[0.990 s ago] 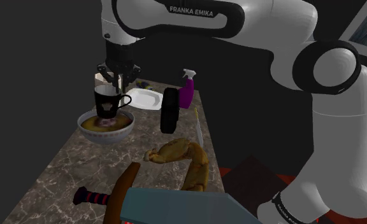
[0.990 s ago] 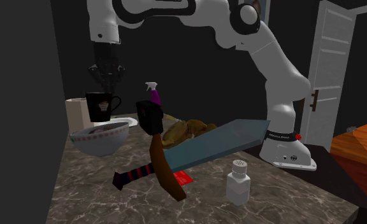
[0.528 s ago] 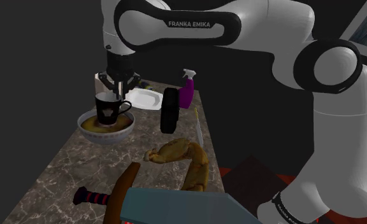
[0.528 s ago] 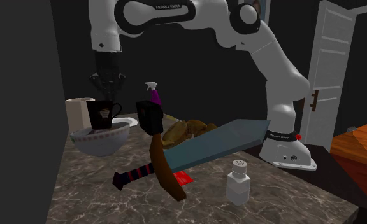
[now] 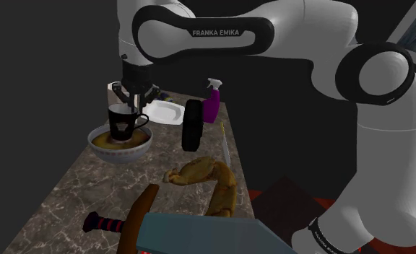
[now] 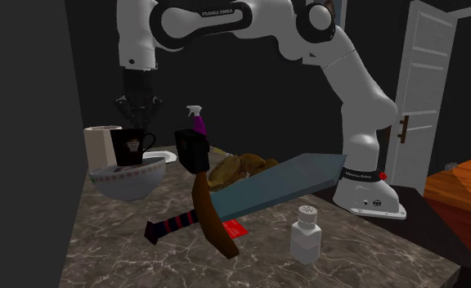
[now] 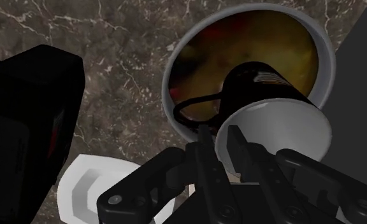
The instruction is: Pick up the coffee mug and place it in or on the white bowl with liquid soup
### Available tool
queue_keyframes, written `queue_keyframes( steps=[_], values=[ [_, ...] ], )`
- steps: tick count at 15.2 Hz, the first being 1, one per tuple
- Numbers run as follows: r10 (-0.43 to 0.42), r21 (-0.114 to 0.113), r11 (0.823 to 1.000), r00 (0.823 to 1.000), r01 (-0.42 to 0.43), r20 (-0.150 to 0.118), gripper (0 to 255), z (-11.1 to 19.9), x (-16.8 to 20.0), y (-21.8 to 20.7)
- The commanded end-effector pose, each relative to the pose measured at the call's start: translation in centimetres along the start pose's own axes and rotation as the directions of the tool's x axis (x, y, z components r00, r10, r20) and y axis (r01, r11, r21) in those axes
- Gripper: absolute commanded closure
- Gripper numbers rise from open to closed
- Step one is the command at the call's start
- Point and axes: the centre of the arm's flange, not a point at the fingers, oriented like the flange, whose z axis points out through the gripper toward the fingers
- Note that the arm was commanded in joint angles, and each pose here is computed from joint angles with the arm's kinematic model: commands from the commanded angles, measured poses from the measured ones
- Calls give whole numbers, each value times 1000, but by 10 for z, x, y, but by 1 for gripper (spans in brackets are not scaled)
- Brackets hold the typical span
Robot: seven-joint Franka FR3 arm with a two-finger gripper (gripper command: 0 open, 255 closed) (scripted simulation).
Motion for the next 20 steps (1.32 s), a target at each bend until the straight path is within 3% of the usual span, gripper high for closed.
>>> queue_keyframes(
  steps=[1, 2, 3, 8, 12, 20],
  values=[
    [-11, -20, 1000, 999, 12, 35, 255, 24, -5, -5],
    [-11, -20, 1000, 999, 12, 35, 255, 24, -5, -5],
    [-11, -20, 1000, 999, 12, 35, 0, 23, -8, -5],
    [-11, -20, 1000, 999, 12, 35, 0, 24, -5, -5],
    [-11, -20, 1000, 999, 12, 35, 0, -26, -3, -6],
    [-11, -20, 1000, 999, 12, 35, 0, -26, -3, -6]
  ],
)
